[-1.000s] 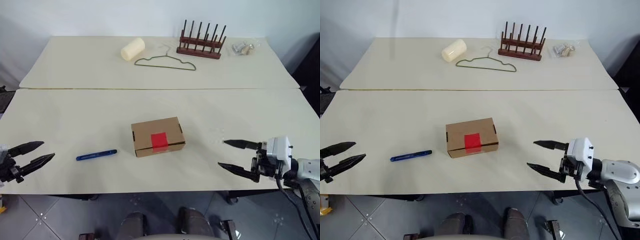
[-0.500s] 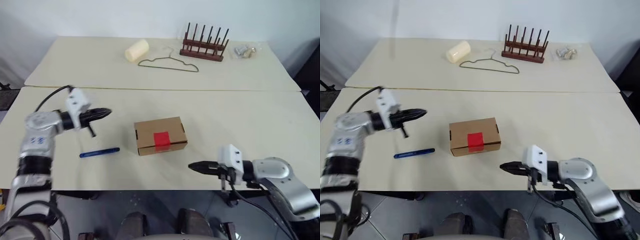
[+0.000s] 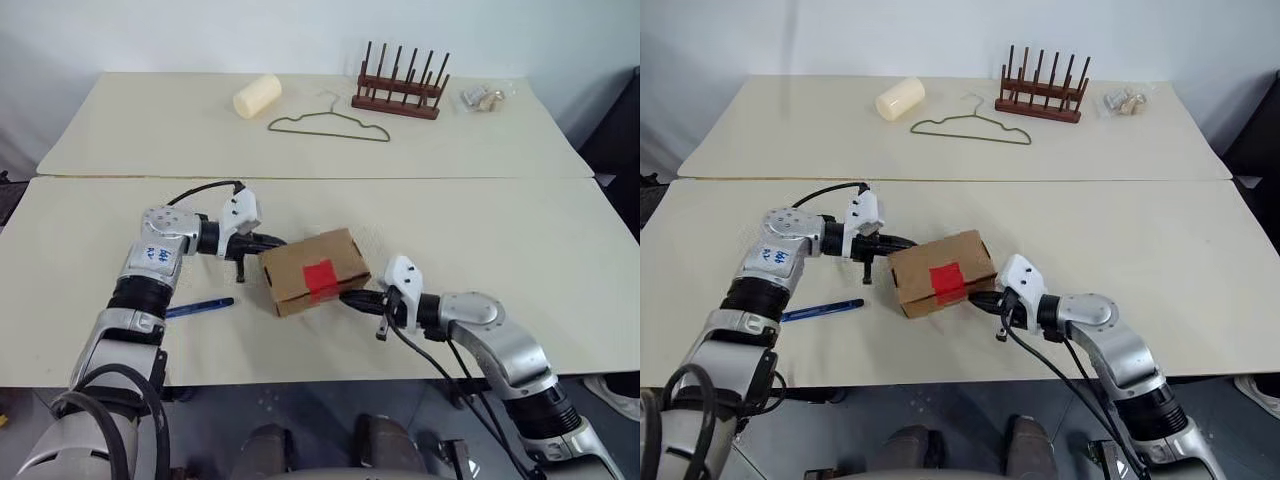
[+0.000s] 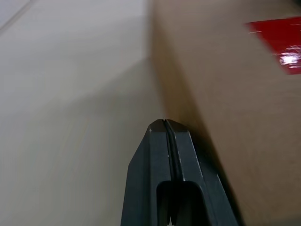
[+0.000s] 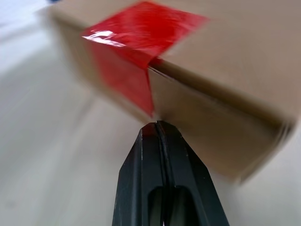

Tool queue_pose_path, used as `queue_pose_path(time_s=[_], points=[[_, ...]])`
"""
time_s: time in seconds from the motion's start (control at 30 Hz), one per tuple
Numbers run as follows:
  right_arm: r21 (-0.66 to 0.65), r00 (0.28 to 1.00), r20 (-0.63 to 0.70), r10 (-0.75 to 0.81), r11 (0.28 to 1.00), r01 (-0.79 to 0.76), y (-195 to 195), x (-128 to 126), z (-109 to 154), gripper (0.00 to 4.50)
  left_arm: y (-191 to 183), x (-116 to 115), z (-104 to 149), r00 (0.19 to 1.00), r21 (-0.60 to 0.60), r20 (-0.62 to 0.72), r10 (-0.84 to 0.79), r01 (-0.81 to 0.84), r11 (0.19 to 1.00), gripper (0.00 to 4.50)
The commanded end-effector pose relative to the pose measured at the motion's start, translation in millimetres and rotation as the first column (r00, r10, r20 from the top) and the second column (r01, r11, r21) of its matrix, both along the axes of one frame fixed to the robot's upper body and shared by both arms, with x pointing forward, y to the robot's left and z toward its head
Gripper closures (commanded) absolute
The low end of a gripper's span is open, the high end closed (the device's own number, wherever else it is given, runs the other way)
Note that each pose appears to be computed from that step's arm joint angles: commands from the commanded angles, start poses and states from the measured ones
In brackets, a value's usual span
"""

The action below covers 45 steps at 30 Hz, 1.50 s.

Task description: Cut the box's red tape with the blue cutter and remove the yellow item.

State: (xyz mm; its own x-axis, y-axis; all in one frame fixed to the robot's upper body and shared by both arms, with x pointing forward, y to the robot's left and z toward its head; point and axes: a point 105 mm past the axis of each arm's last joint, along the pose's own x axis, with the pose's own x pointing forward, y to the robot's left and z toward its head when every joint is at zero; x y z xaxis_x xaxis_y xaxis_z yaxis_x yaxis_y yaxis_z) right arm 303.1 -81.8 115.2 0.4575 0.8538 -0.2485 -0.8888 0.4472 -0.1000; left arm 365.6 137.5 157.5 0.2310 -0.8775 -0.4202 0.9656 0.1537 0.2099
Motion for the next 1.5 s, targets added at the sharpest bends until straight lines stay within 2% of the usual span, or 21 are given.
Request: queue_pose_path(time_s=[0.03,0.13,0.23,0.4,0.5,0.57,0.7,0.77,0.9,0.97,1.1,1.27,1.5], points=[[0.016,0.996,0.056,-0.075,0.997,0.075,-17,16,20,4.48,-7,-21,19,0.997,-0.013,-0.011,-0.082,0.082,0.997,4.5],[0.04,0.992,0.056,-0.11,0.993,0.108,-26,28,30,4.48,-20,-36,21,0.991,-0.028,-0.046,-0.122,0.121,0.992,4.5],[0.007,0.994,0.067,-0.092,0.996,0.092,-30,39,34,4.48,-45,-47,15,0.986,-0.06,-0.076,-0.146,0.142,0.988,4.5],[-0.027,0.994,0.074,-0.078,0.996,0.08,-31,58,38,4.48,-67,-54,0,0.986,-0.071,-0.112,-0.125,0.118,0.991,4.5],[-0.044,0.988,0.104,-0.114,0.992,0.119,-42,70,42,4.48,-66,-50,-3,0.995,-0.065,-0.077,-0.068,0.063,0.996,4.5],[-0.06,0.984,0.126,-0.122,0.99,0.131,-51,74,46,4.48,-58,-50,5,0.998,-0.098,-0.052,-0.033,0.028,0.995,4.5],[-0.077,0.983,0.136,-0.124,0.988,0.136,-71,73,52,4.48,-29,-56,47,1.0,-0.257,0.022,-0.002,0.008,0.966,4.5],[-0.102,0.988,0.117,-0.104,0.988,0.116,-79,67,49,4.48,-9,-60,56,0.999,-0.26,0.008,0.033,-0.03,0.965,4.5],[-0.152,0.999,0.023,-0.024,0.988,0.027,-83,50,40,4.48,18,-77,22,0.995,-0.037,-0.081,0.062,-0.065,0.997,4.5],[-0.179,0.999,-0.032,0.015,0.984,-0.021,-83,40,34,4.48,15,-83,3,0.993,0.012,-0.102,0.054,-0.053,0.999,4.5],[-0.231,0.996,-0.069,0.049,0.971,-0.064,-79,30,26,4.48,-17,-85,-13,0.989,-0.061,-0.143,0.034,-0.043,0.997,4.5],[-0.213,0.996,-0.062,0.059,0.974,-0.071,-66,29,26,4.48,-54,-78,-27,0.989,-0.103,-0.146,0.029,-0.044,0.994,4.5],[-0.186,0.999,-0.025,0.043,0.981,-0.047,-53,46,34,4.48,-75,-73,-31,0.988,-0.124,-0.15,0.035,-0.054,0.991,4.5]])
